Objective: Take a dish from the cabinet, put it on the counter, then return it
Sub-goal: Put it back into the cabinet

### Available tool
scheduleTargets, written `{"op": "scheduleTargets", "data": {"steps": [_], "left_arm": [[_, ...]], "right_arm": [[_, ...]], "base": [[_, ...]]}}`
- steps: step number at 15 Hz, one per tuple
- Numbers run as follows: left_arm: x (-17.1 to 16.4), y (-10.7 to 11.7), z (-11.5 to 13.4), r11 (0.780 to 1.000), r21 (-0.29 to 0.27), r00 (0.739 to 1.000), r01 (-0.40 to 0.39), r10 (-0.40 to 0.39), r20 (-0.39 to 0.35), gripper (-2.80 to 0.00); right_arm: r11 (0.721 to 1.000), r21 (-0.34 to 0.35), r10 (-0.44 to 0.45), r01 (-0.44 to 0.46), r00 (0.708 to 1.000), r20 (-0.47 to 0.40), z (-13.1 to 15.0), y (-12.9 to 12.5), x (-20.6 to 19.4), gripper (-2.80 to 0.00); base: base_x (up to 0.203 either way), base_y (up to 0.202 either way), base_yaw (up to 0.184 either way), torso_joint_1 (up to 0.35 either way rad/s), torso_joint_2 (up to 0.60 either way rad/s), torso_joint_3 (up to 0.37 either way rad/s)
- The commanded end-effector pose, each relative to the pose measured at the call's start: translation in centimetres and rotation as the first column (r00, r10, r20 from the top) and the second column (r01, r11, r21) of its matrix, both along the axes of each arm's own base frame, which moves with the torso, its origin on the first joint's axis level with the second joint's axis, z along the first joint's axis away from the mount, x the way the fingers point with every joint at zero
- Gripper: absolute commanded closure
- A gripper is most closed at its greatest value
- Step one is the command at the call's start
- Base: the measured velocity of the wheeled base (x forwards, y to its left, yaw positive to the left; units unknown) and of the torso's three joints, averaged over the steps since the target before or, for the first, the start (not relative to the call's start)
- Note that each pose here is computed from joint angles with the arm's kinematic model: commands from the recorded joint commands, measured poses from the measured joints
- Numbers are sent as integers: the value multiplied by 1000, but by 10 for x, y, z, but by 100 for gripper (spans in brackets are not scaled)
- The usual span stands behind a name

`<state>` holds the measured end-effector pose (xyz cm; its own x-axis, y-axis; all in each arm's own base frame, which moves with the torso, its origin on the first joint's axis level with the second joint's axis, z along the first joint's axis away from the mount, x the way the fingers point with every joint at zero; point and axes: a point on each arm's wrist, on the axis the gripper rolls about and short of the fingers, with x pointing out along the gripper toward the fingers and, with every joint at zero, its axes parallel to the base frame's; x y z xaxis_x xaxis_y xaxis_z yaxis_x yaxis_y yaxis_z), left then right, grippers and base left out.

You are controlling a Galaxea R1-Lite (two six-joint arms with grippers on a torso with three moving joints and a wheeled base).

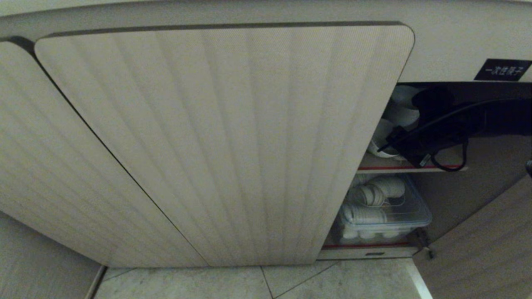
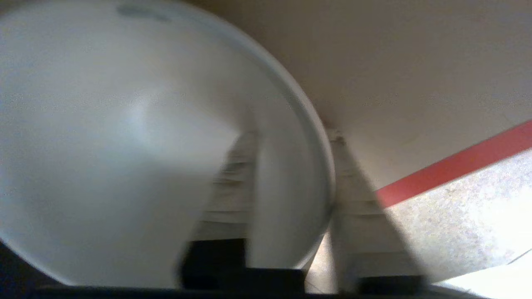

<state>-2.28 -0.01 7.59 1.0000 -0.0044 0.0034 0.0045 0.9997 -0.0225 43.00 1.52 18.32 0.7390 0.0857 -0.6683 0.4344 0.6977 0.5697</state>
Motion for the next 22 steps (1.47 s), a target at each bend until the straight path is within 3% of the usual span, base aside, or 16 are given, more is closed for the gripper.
{"op": "scheduleTargets", "data": {"steps": [1, 12, 17, 19, 22], "left_arm": [[0, 0, 0, 1000, 0, 1000, 0, 0, 1, 0], [0, 0, 0, 1000, 0, 1000, 0, 0, 1, 0], [0, 0, 0, 1000, 0, 1000, 0, 0, 1, 0], [0, 0, 0, 1000, 0, 1000, 0, 0, 1, 0], [0, 0, 0, 1000, 0, 1000, 0, 0, 1, 0]], "right_arm": [[1000, 5, -3, 3, 1000, 1, 0, 0, 1, -280], [1000, -7, -16, 17, 999, 50, 4, 0, 3, -280], [998, -68, -10, 13, 999, 52, 4, -1, 2, -280], [996, -93, 6, 4, 994, 109, 8, -1, 5, -280], [990, -141, 42, -24, 991, 130, 9, -1, 3, -280]], "base": [[0, 0, 0, 0, 0, 0], [0, 0, 0, 0, 0, 0], [0, 0, 0, 0, 0, 0], [0, 0, 0, 0, 0, 0], [0, 0, 0, 0, 0, 0]]}}
